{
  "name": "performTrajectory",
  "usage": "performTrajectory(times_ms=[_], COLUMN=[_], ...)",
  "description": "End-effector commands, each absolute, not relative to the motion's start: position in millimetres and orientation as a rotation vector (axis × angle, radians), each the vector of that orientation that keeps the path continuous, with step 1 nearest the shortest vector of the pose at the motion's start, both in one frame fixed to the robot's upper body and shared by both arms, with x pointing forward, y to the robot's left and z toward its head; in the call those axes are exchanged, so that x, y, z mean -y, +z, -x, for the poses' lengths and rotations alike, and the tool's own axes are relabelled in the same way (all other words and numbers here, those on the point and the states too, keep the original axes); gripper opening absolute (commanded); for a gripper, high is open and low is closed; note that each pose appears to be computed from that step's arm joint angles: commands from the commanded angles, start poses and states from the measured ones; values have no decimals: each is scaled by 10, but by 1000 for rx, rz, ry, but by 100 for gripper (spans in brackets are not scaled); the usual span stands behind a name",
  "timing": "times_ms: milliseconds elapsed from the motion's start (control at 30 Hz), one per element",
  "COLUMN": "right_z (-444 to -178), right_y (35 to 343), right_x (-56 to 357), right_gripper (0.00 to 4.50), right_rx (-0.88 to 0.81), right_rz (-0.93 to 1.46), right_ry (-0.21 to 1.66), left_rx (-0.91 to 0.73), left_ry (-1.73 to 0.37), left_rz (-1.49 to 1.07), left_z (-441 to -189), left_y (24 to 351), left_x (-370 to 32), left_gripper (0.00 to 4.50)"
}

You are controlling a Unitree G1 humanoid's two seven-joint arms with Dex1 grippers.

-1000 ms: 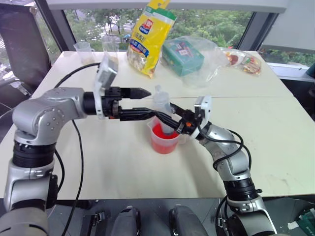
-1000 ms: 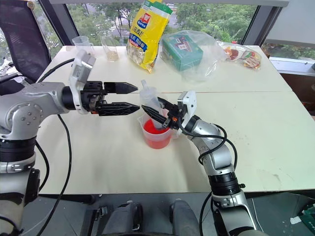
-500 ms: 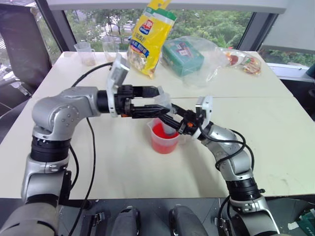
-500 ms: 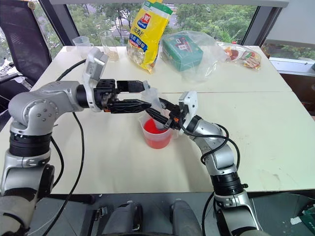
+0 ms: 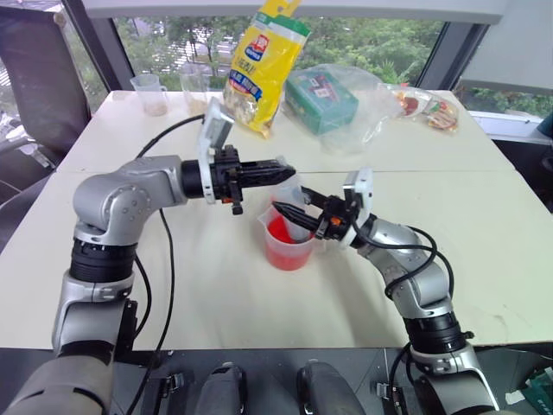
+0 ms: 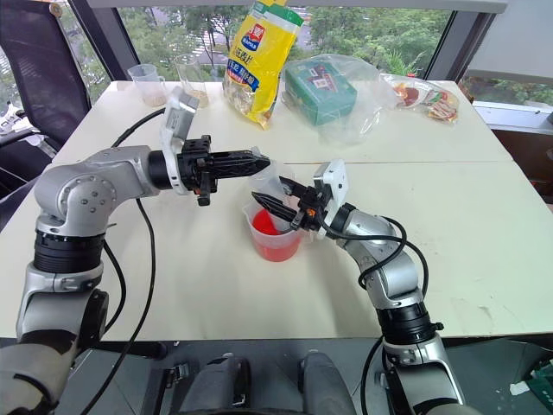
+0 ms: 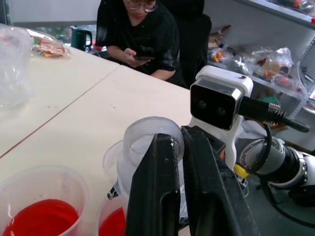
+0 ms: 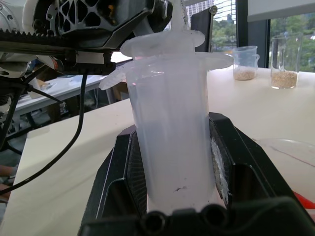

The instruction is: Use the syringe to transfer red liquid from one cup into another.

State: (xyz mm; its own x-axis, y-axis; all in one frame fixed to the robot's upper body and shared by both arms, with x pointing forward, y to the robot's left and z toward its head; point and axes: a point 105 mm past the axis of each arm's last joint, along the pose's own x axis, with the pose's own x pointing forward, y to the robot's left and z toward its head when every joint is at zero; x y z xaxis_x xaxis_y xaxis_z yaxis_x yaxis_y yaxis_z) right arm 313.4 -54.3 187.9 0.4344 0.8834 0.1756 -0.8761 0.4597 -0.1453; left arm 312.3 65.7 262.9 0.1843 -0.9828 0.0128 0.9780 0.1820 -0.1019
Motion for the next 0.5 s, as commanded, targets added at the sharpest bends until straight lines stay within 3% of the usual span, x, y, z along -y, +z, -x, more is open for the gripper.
performTrajectory(times_ms=[33,500], right_z=[-3070,-3069], right_y=[1776,1567], right_x=[439,483], right_gripper=[136,136], right_rx=[190,105], right_rz=[48,51], right_ry=[1155,1159], left_rx=[73,150], left_ry=[-1413,-1375], left_rz=[40,16], left_z=[-3060,-3112], left_y=[2966,3213], left_x=[-627,-732], left_gripper=[2,2])
